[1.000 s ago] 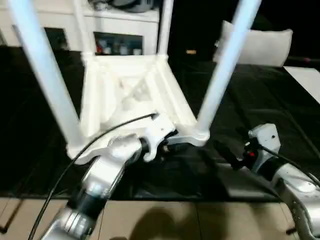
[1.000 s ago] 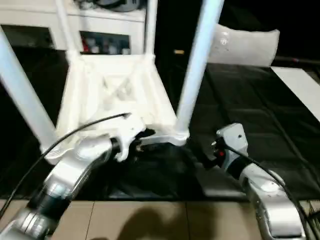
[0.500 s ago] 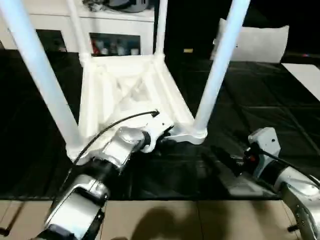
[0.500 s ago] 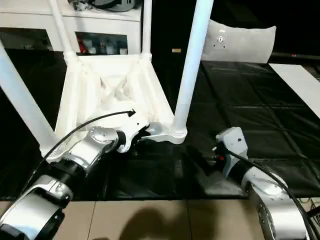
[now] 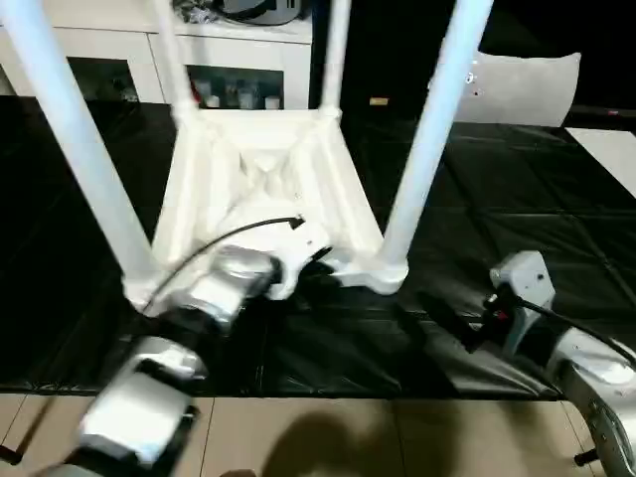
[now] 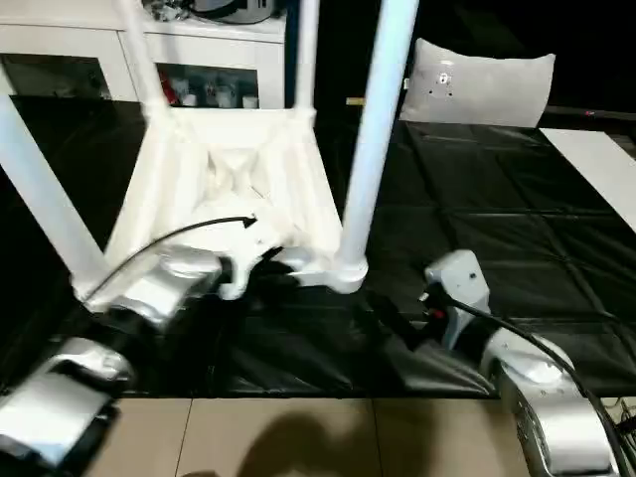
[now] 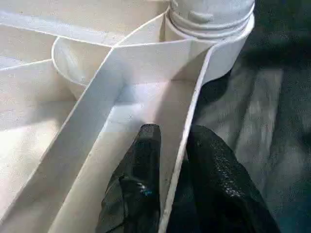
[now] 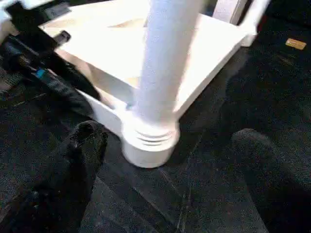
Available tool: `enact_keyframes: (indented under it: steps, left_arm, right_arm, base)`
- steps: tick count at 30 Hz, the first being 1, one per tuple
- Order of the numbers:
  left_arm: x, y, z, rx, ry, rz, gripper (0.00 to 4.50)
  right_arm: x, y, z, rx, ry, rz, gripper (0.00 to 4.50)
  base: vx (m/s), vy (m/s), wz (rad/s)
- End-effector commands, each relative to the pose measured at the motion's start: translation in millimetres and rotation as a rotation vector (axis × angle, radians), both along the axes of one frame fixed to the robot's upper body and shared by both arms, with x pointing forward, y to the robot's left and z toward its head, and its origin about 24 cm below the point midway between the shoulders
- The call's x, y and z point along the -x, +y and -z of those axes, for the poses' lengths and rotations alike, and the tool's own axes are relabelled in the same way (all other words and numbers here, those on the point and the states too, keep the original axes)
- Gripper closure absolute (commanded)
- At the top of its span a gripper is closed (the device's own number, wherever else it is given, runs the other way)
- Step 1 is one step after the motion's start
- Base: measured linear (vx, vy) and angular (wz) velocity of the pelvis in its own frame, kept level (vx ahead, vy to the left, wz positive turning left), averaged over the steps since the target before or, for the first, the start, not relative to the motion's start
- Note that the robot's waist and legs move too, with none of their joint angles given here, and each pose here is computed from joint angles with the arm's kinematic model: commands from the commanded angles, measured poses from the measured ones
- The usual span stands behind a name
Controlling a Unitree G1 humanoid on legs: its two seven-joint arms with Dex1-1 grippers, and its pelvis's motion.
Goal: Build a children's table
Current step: Rotate leg to tighten
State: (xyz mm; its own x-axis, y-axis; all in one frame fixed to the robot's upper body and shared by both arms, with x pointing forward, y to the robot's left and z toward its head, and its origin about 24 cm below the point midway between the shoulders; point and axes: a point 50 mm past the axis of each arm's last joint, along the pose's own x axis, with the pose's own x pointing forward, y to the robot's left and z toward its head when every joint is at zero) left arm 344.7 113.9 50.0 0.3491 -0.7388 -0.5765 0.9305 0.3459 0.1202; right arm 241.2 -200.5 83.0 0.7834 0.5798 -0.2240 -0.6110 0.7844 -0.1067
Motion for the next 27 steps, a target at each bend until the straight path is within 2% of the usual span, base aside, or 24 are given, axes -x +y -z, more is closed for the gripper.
enact_keyframes:
  steps: [1,6,9,14,15,16,18,23,27]
  left_arm:
    - [8.1,0.2,6.8,-0.062,0.018,0.086,3.84]
    - [20.0,25.5,-2.9,-0.063,0.019,0.143,3.99]
    - [25.2,26.9,-6.5,-0.045,0.023,0.16,4.23]
    - [34.4,18.9,-13.0,-0.005,0.013,0.202,4.23]
    - [34.0,16.3,-14.4,0.015,0.023,0.203,3.89]
    - [33.3,14.1,-15.7,0.032,0.028,0.207,3.81]
    - [32.8,11.2,-17.3,0.047,0.028,0.212,3.78]
    - [26.4,2.2,-17.7,0.064,-0.028,0.193,3.67]
    - [25.3,0.9,-9.9,0.025,-0.003,0.164,3.67]
  right_arm:
    - [-1.5,0.5,-5.0,0.006,-0.022,-0.021,0.0]
    - [-3.7,2.3,-6.4,0.005,-0.028,-0.059,0.0]
    - [-4.1,2.5,-6.1,0.003,-0.029,-0.068,0.0]
    - [-3.5,3.5,-1.2,0.007,-0.019,-0.087,0.0]
    - [-3.6,4.4,-0.9,0.007,-0.019,-0.09,0.0]
    - [-3.8,5.2,-0.6,0.006,-0.019,-0.092,0.0]
    - [-4.3,5.9,-0.4,0.005,-0.019,-0.093,0.0]
    - [-3.7,7.4,-0.5,0.006,-0.022,-0.096,0.0]
    - [-1.0,9.4,-0.9,0.008,-0.027,-0.102,0.0]
  base:
    - [0.0,0.0,0.0]
    - [0.0,0.0,0.0]
    - [0.0,0.0,0.0]
    - [0.0,0.0,0.0]
    - [0.0,0.0,0.0]
    - [0.0,0.0,0.0]
    - [0.0,0.0,0.0]
    - [0.0,0.0,0.0]
    - [0.0,0.0,0.0]
